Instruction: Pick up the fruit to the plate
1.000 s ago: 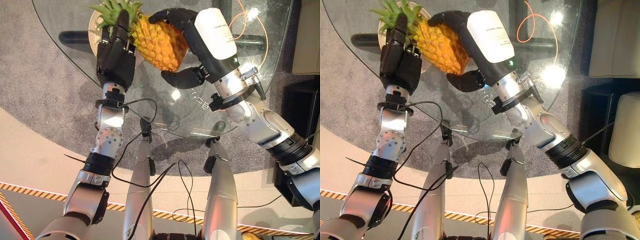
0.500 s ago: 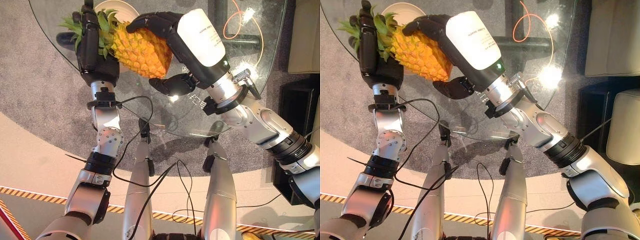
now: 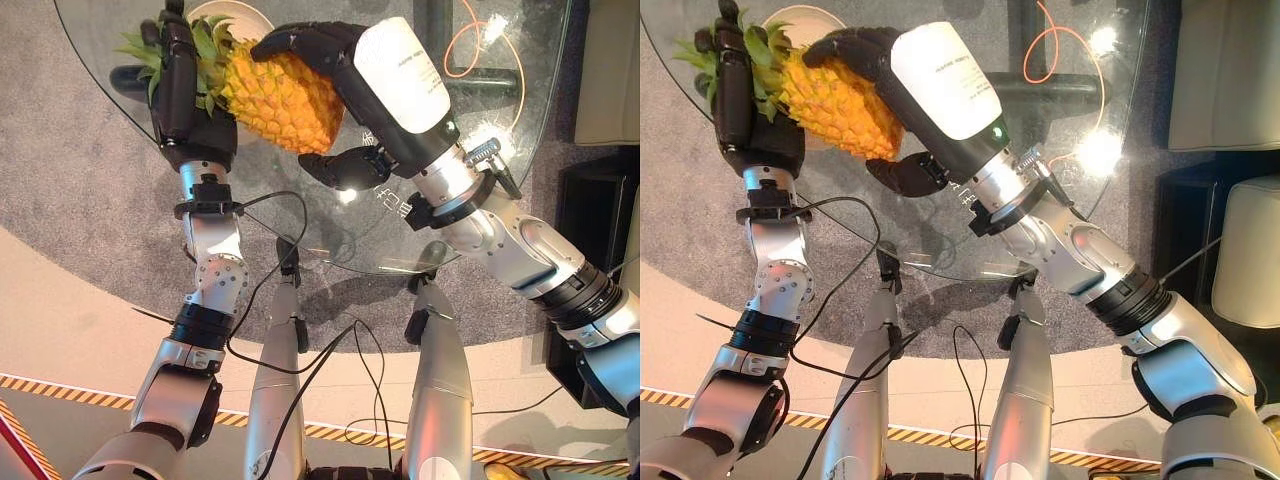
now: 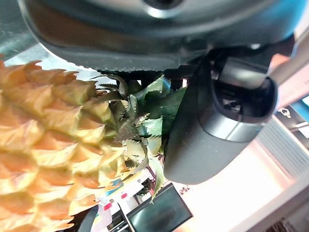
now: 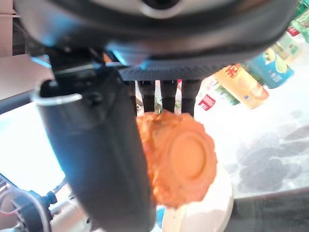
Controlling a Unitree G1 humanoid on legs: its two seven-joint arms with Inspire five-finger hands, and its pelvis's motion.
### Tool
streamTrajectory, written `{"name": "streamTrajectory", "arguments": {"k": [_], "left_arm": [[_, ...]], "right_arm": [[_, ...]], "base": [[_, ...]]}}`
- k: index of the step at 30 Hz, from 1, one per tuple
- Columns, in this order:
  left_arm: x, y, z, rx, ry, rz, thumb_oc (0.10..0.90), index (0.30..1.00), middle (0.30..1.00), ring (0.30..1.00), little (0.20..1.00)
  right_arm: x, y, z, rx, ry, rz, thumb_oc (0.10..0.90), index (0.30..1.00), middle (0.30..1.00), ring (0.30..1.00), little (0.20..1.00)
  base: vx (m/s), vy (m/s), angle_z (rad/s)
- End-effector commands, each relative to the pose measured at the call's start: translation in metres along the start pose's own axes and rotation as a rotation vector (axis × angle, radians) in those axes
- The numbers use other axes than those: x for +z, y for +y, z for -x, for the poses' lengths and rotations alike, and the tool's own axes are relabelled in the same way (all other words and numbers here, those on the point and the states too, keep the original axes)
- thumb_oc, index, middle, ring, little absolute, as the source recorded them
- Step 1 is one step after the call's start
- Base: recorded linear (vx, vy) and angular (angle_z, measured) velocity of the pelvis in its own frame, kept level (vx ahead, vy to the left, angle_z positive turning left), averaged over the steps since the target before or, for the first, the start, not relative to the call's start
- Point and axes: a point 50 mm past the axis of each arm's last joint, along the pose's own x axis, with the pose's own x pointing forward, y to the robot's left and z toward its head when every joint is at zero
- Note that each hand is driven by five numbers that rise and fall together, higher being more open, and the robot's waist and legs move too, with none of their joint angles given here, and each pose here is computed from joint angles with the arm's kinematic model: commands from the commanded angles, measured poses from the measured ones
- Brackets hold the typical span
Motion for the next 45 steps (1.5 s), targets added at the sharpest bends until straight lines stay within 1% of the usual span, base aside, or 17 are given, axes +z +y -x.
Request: {"name": "streamTrajectory", "arguments": {"k": [1,18,23,34,39,45], "left_arm": [[0.019,-0.064,-0.031,-0.285,-0.179,-0.051,0.1,0.3,0.3,0.3,0.2],[0.032,-0.056,-0.033,-0.125,-0.31,-0.13,0.1,0.3,0.3,0.3,0.2],[0.038,-0.056,-0.034,-0.06,-0.363,-0.164,0.1,0.3,0.3,0.3,0.2],[0.046,-0.056,-0.034,0.019,-0.44,-0.236,0.1,0.3,0.3,0.3,0.2],[0.05,-0.056,-0.034,0.049,-0.487,-0.308,0.1,0.3,0.3,0.3,0.2],[0.053,-0.061,-0.036,0.057,-0.551,-0.45,0.1,0.3,0.3,0.3,0.2]], "right_arm": [[0.039,-0.039,-0.029,-0.238,-0.227,-0.062,0.8,0.9,0.9,0.9,0.9],[0.035,-0.041,-0.03,-0.27,-0.208,-0.049,0.8,0.9,0.9,0.9,0.9],[0.032,-0.045,-0.031,-0.296,-0.194,-0.035,0.8,0.9,0.9,0.9,0.9],[0.025,-0.05,-0.03,-0.353,-0.152,-0.03,0.8,0.9,0.9,0.9,0.9],[0.016,-0.052,-0.025,-0.4,-0.097,-0.031,0.8,0.9,0.9,0.9,0.9],[-0.013,-0.057,-0.011,-0.539,0.081,-0.027,0.8,0.9,0.9,0.9,0.9]], "base": [[0.0,0.0,0.0],[0.0,0.0,0.0],[0.0,0.0,0.0],[0.0,0.0,0.0],[0.0,0.0,0.0],[-0.01,0.039,0.0]]}}
